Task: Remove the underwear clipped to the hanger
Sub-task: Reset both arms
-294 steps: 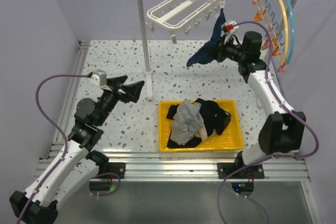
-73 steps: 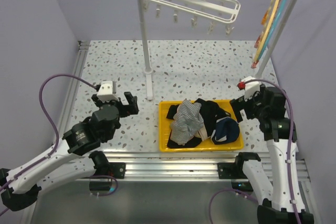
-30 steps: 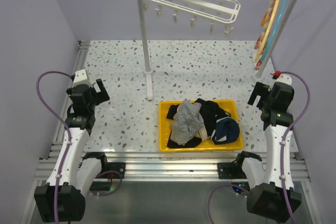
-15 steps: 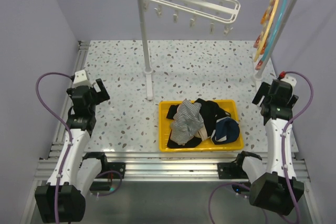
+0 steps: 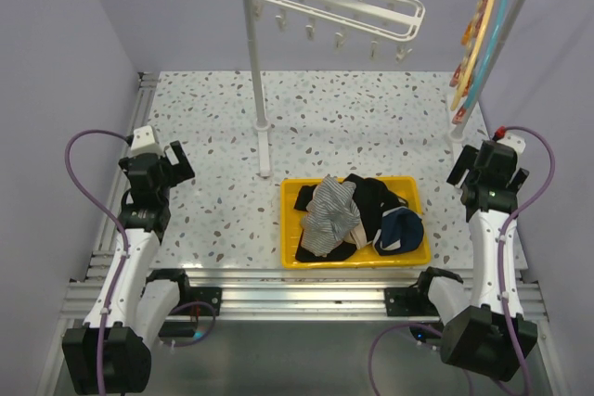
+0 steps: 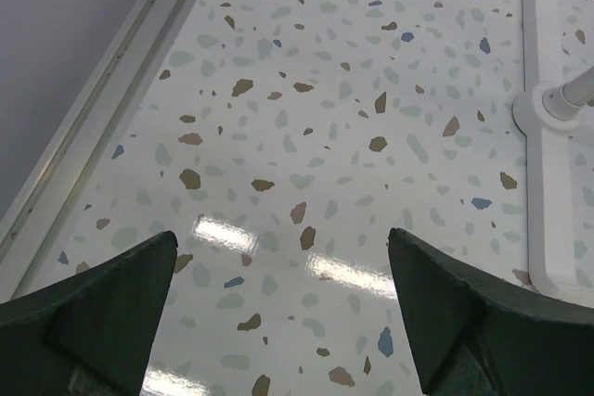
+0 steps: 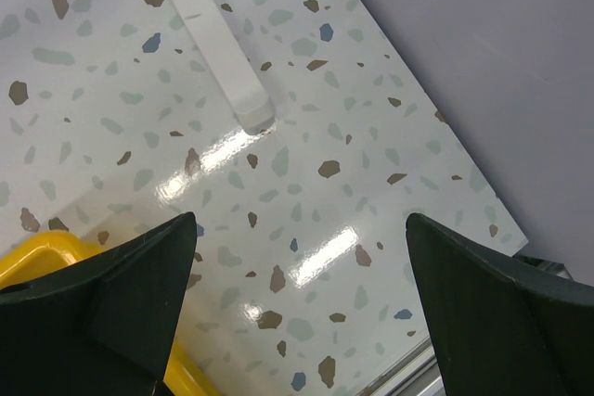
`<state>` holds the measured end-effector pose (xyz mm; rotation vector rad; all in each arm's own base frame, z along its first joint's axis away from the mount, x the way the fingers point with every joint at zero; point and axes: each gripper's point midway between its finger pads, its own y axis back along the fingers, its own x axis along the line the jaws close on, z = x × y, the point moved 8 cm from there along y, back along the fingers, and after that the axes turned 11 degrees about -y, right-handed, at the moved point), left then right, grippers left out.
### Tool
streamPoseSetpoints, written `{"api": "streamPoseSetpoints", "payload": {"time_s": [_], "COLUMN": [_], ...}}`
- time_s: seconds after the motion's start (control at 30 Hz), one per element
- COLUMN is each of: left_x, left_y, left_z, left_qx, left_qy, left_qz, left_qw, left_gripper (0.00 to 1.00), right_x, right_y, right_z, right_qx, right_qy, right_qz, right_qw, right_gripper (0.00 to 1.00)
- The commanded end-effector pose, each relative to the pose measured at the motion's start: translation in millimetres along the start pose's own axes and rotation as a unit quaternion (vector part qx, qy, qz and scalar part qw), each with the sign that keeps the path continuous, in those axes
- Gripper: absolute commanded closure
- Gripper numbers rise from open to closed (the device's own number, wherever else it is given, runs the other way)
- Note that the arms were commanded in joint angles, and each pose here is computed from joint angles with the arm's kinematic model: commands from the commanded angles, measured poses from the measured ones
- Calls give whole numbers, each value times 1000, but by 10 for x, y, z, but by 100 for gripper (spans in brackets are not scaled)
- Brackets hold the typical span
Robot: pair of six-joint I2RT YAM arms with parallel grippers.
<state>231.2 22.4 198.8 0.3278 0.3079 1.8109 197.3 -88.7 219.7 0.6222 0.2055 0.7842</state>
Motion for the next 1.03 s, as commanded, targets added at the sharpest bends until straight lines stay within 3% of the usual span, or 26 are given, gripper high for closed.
{"api": "streamPoseSetpoints", "payload": {"time_s": [0.0,1.0], "left_x": [30,16], "left_y": [-8,-45], "left_z": [96,63], "left_qx": [-30,-29], "left_qy": [5,7], "left_qz": [9,7], "left_qw": [999,1000], "left_gripper": [0,0], "right_x": [-10,3], "right_y": [30,-43], "right_z": [94,77], "right_qx": [-25,-21], "right_qy": [-12,10], "right_qz": [-4,-1], "right_qw": [1000,1000], "right_gripper": [1,1]}}
